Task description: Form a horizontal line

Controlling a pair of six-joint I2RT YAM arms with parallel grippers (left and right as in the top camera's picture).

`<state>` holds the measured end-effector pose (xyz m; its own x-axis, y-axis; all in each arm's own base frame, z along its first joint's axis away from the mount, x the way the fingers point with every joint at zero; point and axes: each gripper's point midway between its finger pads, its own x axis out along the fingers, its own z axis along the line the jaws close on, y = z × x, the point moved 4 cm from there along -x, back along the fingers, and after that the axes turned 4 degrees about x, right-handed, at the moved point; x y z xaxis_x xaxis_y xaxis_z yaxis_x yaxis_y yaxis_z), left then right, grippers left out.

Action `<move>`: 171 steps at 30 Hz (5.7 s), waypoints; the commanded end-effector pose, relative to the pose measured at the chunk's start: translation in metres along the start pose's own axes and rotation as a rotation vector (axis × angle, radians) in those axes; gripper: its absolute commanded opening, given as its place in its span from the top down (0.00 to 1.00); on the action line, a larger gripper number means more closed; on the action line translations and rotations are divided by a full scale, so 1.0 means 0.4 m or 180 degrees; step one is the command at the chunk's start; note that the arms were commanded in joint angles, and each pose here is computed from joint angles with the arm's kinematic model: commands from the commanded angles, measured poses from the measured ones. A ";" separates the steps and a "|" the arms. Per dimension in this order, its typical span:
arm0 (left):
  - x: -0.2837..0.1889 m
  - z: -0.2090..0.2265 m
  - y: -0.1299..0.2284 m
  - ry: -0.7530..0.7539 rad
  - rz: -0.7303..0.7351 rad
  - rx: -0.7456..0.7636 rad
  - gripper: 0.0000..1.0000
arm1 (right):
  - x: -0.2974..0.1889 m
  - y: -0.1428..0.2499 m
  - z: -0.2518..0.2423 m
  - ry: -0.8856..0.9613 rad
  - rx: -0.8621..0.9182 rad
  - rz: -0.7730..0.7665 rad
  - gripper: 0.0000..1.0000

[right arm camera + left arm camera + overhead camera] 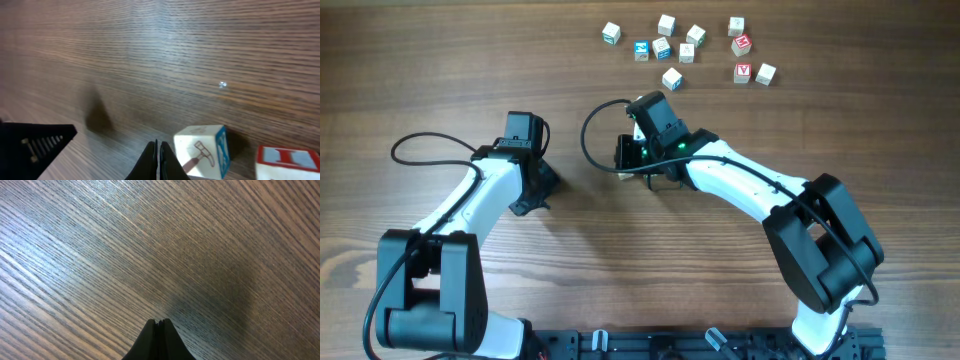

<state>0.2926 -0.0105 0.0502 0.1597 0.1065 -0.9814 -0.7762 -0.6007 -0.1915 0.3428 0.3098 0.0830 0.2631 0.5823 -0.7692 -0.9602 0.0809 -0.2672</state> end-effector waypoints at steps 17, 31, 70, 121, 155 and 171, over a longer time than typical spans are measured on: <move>0.010 0.007 0.008 -0.0027 0.0068 -0.0013 0.93 | 0.055 -0.017 -0.058 0.0375 0.0446 -0.0258 0.95; 0.010 0.007 0.008 -0.0027 0.0068 -0.0013 0.95 | 0.023 -0.039 0.028 -0.0106 -0.0020 -0.0292 0.95; -0.014 0.134 -0.054 0.0014 0.0207 -0.0717 0.96 | -0.147 -0.069 0.091 0.0242 -0.0528 -0.0558 0.96; 0.051 -0.330 0.177 0.1667 0.0851 0.0432 0.93 | -0.079 -0.028 -0.339 0.0901 0.1013 0.0448 0.95; 0.025 -0.379 0.163 0.2041 0.0835 0.0363 0.91 | -0.064 0.000 -0.281 0.0542 0.0828 0.0688 0.95; 0.056 -0.344 0.134 0.1649 0.0516 0.0271 0.93 | -0.069 0.003 -0.302 0.0735 0.0839 0.0661 0.95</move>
<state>0.3434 -0.1610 0.0346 0.3045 -0.4920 -0.8156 -0.8763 -0.4802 -0.0375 0.3481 0.1965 0.0426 0.0559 0.4382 -0.8971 -0.9747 0.2188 0.0462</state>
